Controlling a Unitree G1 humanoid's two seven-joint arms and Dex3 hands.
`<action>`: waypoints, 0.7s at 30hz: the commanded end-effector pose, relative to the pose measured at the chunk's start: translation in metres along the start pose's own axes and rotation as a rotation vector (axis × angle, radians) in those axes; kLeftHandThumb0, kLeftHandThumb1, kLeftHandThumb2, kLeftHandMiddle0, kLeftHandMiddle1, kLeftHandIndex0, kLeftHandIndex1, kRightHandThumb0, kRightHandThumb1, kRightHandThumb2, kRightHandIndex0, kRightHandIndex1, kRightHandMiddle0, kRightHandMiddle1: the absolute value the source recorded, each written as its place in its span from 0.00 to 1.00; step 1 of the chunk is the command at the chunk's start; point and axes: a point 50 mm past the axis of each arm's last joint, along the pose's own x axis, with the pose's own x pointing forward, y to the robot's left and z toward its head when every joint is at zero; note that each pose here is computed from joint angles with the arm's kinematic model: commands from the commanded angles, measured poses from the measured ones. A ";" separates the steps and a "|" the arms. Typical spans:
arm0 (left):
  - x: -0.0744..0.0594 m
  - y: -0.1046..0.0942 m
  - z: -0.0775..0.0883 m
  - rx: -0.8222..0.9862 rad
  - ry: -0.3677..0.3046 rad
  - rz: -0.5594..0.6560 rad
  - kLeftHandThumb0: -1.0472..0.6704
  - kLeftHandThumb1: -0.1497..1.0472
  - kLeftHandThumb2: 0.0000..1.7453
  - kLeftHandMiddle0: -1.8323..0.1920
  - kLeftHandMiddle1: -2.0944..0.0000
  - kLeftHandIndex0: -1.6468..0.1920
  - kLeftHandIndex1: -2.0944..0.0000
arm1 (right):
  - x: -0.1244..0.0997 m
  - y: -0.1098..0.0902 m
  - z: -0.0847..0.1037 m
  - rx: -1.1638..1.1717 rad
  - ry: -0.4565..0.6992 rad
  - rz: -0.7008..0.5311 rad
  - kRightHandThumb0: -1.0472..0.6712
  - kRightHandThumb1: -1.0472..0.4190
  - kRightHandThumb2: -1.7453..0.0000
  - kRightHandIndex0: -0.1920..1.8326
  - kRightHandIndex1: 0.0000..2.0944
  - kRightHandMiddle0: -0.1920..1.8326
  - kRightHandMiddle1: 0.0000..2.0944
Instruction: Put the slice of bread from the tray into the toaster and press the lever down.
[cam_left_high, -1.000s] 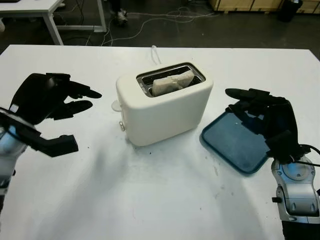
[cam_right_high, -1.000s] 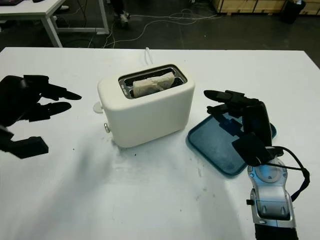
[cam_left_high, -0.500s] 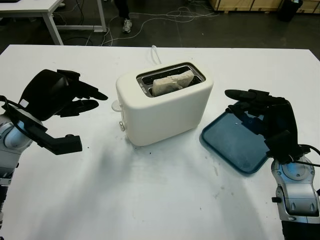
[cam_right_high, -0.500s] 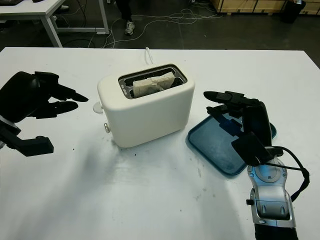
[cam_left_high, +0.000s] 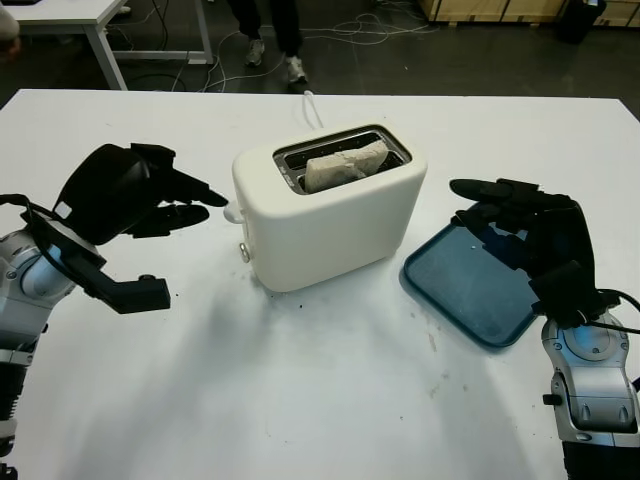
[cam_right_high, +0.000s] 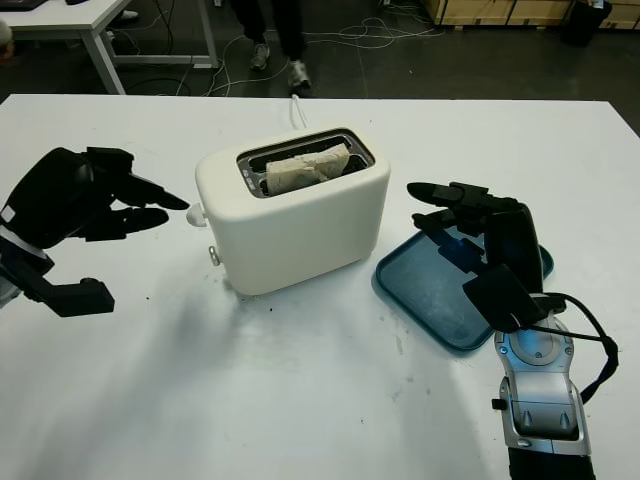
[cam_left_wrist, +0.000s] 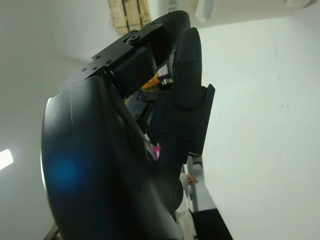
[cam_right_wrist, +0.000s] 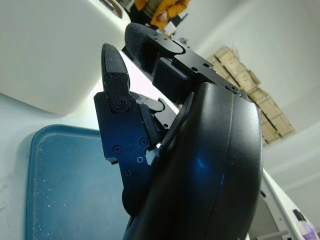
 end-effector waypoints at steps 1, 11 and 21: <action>0.004 0.000 0.001 -0.008 -0.020 -0.004 0.43 0.89 0.14 0.56 0.29 0.30 0.98 | 0.001 -0.002 0.004 0.006 -0.024 -0.018 0.37 0.09 0.93 0.52 0.37 0.61 0.00; 0.010 -0.005 0.001 -0.024 -0.021 -0.047 0.45 0.89 0.12 0.53 0.29 0.30 0.98 | 0.000 -0.003 0.003 0.005 -0.028 -0.016 0.36 0.09 0.92 0.53 0.36 0.61 0.00; 0.012 -0.009 0.000 -0.024 -0.020 -0.068 0.45 0.89 0.12 0.55 0.27 0.31 0.99 | 0.000 -0.002 0.004 0.000 -0.037 -0.011 0.36 0.09 0.92 0.53 0.34 0.61 0.00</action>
